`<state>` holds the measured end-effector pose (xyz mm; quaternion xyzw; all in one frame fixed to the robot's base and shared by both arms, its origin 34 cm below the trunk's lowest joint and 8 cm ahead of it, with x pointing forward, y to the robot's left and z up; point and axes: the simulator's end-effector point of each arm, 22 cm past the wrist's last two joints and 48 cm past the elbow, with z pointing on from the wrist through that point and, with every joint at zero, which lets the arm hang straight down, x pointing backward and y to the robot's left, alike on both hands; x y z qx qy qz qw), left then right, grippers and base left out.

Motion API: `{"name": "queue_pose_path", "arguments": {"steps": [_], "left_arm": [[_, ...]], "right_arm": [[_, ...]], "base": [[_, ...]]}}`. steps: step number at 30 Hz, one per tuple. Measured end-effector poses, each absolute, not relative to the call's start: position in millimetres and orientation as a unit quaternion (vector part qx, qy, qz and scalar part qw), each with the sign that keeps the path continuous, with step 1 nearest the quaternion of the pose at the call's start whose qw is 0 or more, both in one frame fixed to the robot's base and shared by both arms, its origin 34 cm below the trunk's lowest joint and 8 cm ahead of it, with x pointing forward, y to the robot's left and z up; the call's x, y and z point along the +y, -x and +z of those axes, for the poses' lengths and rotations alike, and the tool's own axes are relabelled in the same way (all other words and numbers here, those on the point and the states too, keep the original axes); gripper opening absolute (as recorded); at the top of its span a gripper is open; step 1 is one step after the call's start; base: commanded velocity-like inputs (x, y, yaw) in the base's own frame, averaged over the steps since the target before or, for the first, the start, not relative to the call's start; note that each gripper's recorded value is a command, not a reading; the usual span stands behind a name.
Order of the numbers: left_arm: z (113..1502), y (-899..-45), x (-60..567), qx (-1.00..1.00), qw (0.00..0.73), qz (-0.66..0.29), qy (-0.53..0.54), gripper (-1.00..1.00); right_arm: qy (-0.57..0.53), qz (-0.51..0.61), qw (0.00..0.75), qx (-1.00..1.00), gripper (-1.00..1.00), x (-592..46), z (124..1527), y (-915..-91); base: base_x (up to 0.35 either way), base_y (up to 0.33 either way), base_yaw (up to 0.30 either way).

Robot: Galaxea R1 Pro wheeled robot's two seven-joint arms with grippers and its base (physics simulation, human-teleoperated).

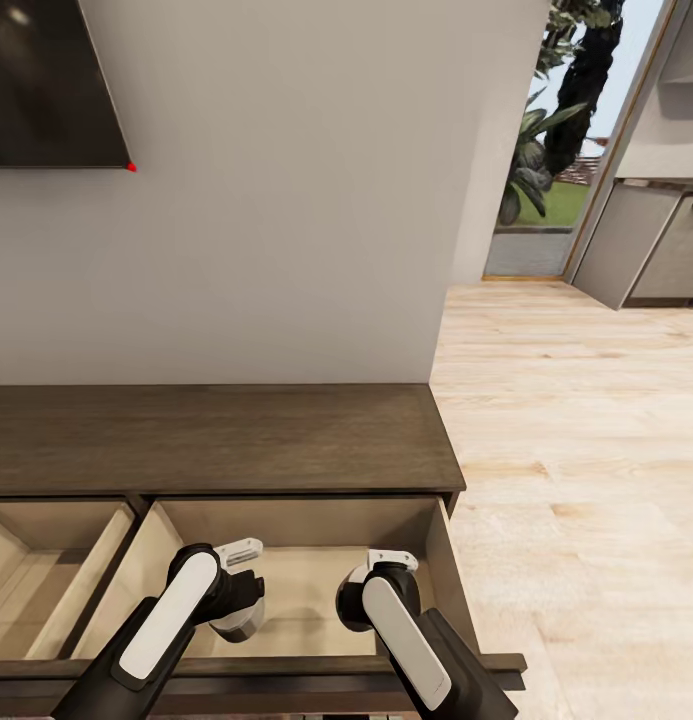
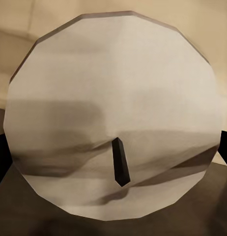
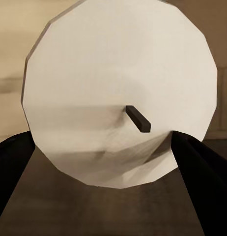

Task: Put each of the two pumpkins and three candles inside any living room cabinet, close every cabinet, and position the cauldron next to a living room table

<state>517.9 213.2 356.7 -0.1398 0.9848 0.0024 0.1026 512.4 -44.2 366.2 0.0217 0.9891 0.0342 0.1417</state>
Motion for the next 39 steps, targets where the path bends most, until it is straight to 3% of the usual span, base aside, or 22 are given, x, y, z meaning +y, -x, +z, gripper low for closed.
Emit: {"name": "queue_pose_path", "arguments": {"steps": [12, 13, 16, 17, 39], "left_arm": [[356.7, -517.8, 213.2, 0.985, 0.103, 0.002, 0.14, -1.0], [356.7, -517.8, 213.2, 0.985, 0.103, 0.002, 0.14, -1.0], [356.6, -517.7, 212.8, 0.985, 0.102, 0.002, 0.139, -1.0], [356.6, -517.8, 212.9, 0.985, 0.103, 0.002, 0.139, 1.0], [358.7, -521.0, 214.8, 0.983, 0.109, 0.001, 0.148, 1.0]], "right_arm": [[-0.022, 0.034, 0.142, 0.989, -1.0, -44.4, 366.0, -512.3], [-0.022, 0.034, 0.141, 0.989, 1.0, -44.3, 365.9, -512.2], [-0.021, 0.033, 0.141, 0.989, 1.0, -44.6, 365.3, -511.9], [-0.021, 0.033, 0.141, 0.989, 1.0, -44.6, 365.3, -511.9], [-0.021, 0.033, 0.141, 0.989, 1.0, -44.5, 365.8, -512.2]], "base": [[0.0, 0.0, 0.0], [0.0, 0.0, 0.0], [0.0, 0.0, 0.0], [0.0, 0.0, 0.0], [0.0, 0.0, 0.0]]}}
